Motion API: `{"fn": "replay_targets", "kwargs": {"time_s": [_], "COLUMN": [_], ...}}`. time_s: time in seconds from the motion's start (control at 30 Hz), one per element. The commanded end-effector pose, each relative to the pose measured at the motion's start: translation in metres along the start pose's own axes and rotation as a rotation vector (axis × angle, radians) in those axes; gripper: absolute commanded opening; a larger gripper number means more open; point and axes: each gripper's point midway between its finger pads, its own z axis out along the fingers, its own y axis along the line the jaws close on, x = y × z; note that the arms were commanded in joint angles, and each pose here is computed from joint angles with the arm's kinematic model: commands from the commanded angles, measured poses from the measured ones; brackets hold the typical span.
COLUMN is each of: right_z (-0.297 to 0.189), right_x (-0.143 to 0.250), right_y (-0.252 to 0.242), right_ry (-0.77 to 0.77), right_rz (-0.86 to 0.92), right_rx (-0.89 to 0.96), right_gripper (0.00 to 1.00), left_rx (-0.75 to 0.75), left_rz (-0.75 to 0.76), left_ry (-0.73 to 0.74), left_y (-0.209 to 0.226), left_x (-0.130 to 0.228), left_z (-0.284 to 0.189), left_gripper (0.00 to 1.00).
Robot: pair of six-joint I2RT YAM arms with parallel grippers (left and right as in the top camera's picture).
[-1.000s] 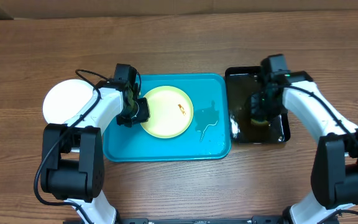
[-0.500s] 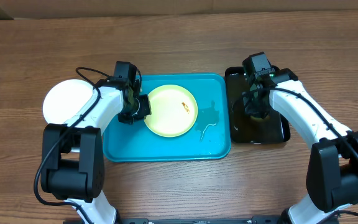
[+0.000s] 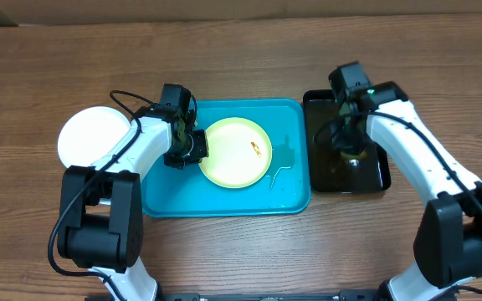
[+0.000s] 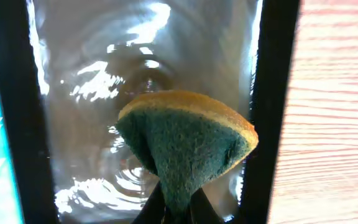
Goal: Clean dirty plates on tray and stack at the side
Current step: 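Lift the wet sponge out of the black tray with the right gripper, then scrub the yellow plate held by the left gripper with the sponge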
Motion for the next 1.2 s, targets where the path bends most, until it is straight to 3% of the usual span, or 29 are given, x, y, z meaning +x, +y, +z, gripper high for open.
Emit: {"fn": "replay_targets", "kwargs": {"time_s": [0.0,0.43,0.67,0.8,0.93,1.17], "right_z": [-0.035,-0.019,-0.051,-0.067,-0.073,-0.039], "right_x": [-0.022,-0.020,-0.028,-0.032,-0.033,-0.036], "right_y": [-0.009,-0.003,0.087,0.132,0.165,0.188], "right_ry": [-0.109,-0.111,-0.163,-0.237,-0.320,-0.375], "right_rz": [0.044,0.037,-0.119,-0.205,-0.287,-0.381], "right_rx": [0.009,0.001,-0.393,-0.470,-0.418,-0.174], "right_gripper": [0.04,0.04,0.04,0.04,0.04,0.04], "left_rx": [-0.008,-0.008,-0.006,-0.006,-0.007,-0.007], "left_rz": [0.022,0.022,0.022,0.022,0.021,0.021], "left_ry": [-0.009,-0.010,-0.012,-0.012,-0.009,-0.009], "left_y": [-0.001,-0.001,-0.002,-0.002,-0.001,-0.001], "left_x": [-0.005,-0.005,-0.006,-0.006,-0.005,-0.005], "left_z": [0.000,0.000,0.000,0.000,0.000,0.000], "left_gripper": [0.07,0.08,0.08,0.08,0.09,0.09]}}
